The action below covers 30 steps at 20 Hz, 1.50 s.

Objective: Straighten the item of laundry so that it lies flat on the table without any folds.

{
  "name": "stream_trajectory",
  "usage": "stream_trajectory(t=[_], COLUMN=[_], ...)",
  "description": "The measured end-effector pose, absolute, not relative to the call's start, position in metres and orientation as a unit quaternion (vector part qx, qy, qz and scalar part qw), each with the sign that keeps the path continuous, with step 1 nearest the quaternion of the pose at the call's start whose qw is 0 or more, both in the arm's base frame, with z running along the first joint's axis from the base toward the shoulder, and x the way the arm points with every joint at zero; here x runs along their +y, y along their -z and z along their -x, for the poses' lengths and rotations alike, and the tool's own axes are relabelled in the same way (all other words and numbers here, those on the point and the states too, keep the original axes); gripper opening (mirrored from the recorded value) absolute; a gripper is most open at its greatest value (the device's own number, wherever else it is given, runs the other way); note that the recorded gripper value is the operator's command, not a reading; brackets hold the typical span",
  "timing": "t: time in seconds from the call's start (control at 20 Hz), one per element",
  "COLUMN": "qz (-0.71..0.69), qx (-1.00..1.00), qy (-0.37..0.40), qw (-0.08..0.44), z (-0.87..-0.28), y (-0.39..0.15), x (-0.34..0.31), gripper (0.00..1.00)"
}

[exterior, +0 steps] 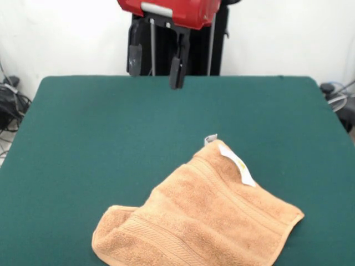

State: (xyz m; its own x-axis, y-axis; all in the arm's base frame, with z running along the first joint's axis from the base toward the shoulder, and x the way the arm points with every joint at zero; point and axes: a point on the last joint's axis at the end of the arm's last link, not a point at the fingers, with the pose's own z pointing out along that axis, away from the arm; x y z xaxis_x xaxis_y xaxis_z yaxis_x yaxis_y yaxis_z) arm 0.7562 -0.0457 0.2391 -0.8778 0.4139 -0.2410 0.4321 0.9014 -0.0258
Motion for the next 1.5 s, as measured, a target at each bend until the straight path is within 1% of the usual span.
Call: stream_trajectory(t=[0.5, 0.55, 0.7, 0.95, 1.25, 1.5], qz=[-0.191, -0.181, -0.172, -0.144, -0.131, -0.132], qx=[0.976, 0.979, 0.981, 0.985, 0.986, 0.986], qy=[0.034, 0.032, 0.029, 0.023, 0.021, 0.021], qw=[0.096, 0.093, 0.091, 0.094, 0.102, 0.104], z=[-0.758, -0.76, -0.763, -0.778, -0.793, -0.8], y=[-0.202, -0.194, -0.186, -0.166, -0.152, -0.145], x=[-0.002, 0.014, 0.031, 0.077, 0.098, 0.098], gripper=[1.0, 1.0, 1.0, 1.0, 1.0, 1.0])
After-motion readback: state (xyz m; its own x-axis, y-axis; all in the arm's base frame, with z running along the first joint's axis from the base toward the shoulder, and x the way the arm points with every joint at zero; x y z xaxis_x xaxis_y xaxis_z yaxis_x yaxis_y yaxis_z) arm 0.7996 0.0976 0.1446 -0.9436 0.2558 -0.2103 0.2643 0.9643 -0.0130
